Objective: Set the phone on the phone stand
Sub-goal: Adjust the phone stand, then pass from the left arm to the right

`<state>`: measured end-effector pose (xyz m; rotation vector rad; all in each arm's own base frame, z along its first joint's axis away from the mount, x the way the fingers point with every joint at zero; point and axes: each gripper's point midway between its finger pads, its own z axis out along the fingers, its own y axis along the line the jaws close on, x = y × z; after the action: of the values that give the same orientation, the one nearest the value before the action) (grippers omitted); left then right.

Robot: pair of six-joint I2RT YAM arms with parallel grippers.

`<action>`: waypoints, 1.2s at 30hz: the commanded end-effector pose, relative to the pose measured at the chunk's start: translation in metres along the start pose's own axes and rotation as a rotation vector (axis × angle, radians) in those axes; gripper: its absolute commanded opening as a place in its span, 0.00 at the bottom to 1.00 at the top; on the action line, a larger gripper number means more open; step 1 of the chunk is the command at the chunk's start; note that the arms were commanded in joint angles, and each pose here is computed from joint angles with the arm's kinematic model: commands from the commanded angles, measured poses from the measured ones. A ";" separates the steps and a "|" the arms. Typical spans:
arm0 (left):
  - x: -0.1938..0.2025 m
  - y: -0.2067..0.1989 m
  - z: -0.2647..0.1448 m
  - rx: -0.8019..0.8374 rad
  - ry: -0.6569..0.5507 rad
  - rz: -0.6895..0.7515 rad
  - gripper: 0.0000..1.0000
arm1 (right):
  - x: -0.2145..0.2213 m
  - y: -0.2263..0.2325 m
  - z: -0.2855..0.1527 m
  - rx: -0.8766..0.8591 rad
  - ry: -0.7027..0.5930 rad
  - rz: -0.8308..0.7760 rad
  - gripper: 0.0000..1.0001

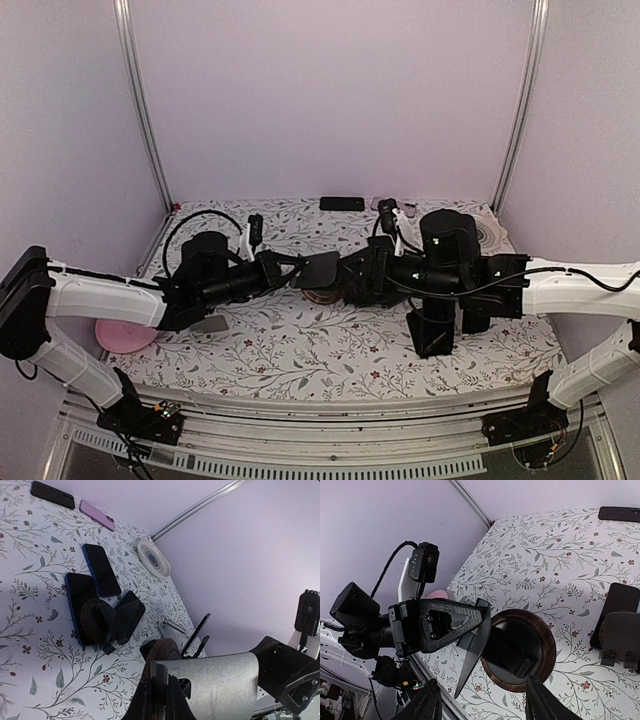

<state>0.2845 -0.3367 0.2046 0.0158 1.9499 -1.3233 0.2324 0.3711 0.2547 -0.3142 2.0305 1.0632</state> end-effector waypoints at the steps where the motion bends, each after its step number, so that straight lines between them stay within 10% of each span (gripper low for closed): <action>1: -0.006 -0.002 0.005 -0.066 -0.046 0.041 0.00 | -0.001 0.016 0.011 -0.062 0.009 0.036 0.56; 24: -0.002 0.002 -0.001 -0.081 -0.079 0.041 0.00 | 0.019 0.022 0.049 -0.111 0.087 0.132 0.05; 36: -0.016 0.015 -0.031 -0.131 -0.112 0.065 0.58 | 0.012 0.032 0.034 -0.162 0.145 -0.168 0.02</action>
<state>0.2841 -0.3157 0.2011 -0.0529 1.9397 -1.1593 0.2327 0.4140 0.2184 -0.4240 2.1487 1.1579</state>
